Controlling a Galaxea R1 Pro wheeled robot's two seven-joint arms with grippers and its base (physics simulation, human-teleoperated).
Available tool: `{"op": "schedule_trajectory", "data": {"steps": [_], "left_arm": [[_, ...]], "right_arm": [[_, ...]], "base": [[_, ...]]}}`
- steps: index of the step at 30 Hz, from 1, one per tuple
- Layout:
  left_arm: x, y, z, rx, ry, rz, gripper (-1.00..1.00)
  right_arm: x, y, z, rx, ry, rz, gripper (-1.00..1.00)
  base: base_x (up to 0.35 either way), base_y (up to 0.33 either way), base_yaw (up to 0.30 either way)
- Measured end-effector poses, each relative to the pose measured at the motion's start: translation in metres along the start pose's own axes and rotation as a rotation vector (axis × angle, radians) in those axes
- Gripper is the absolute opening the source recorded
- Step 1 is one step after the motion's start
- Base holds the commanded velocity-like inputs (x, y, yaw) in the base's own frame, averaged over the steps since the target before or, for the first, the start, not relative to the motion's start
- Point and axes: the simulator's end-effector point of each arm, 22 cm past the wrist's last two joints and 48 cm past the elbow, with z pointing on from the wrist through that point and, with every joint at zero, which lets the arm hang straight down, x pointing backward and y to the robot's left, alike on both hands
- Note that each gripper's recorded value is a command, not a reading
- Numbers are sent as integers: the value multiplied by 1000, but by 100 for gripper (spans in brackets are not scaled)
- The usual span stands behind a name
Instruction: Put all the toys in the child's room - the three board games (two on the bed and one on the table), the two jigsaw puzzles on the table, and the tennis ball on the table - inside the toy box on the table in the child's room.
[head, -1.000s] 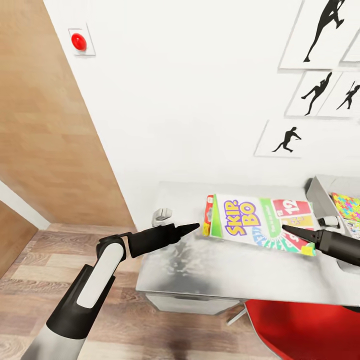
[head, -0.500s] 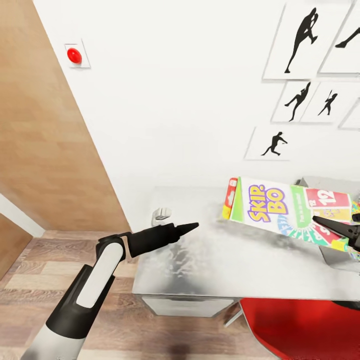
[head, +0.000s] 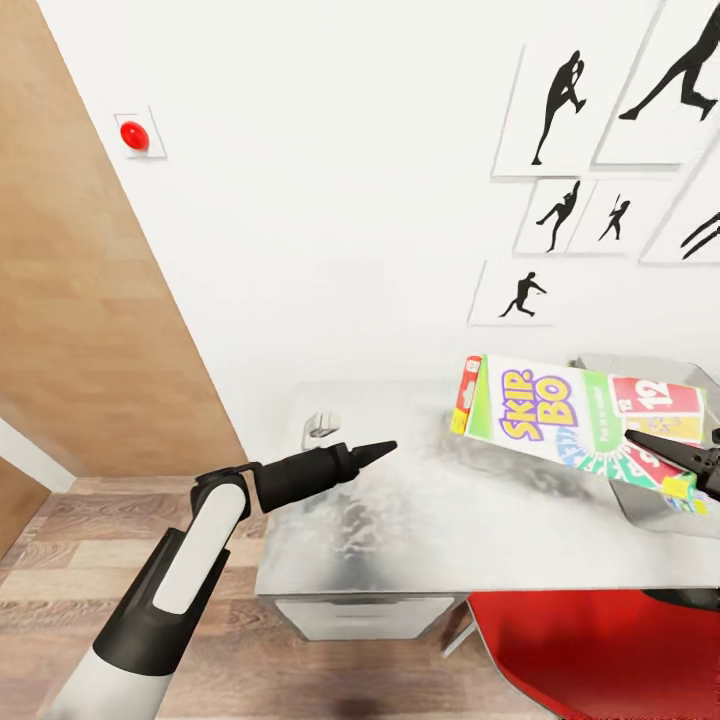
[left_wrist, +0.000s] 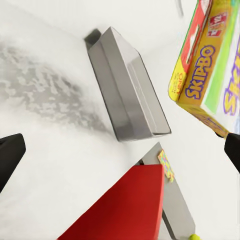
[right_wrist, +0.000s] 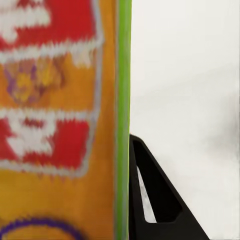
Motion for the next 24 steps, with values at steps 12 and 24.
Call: {"op": "schedule_trajectory", "data": {"steps": [12,24], "left_arm": [[-14,-41,9,56,-27,24,100],[-18,-51,7,61,-35,38,100]], "right_arm": [[-60,-81,-23,356,-165,52,-100],[-111,-100,-36,451,-321,126,-100]], "base": [[0,0,-115],[0,0,-116]]}}
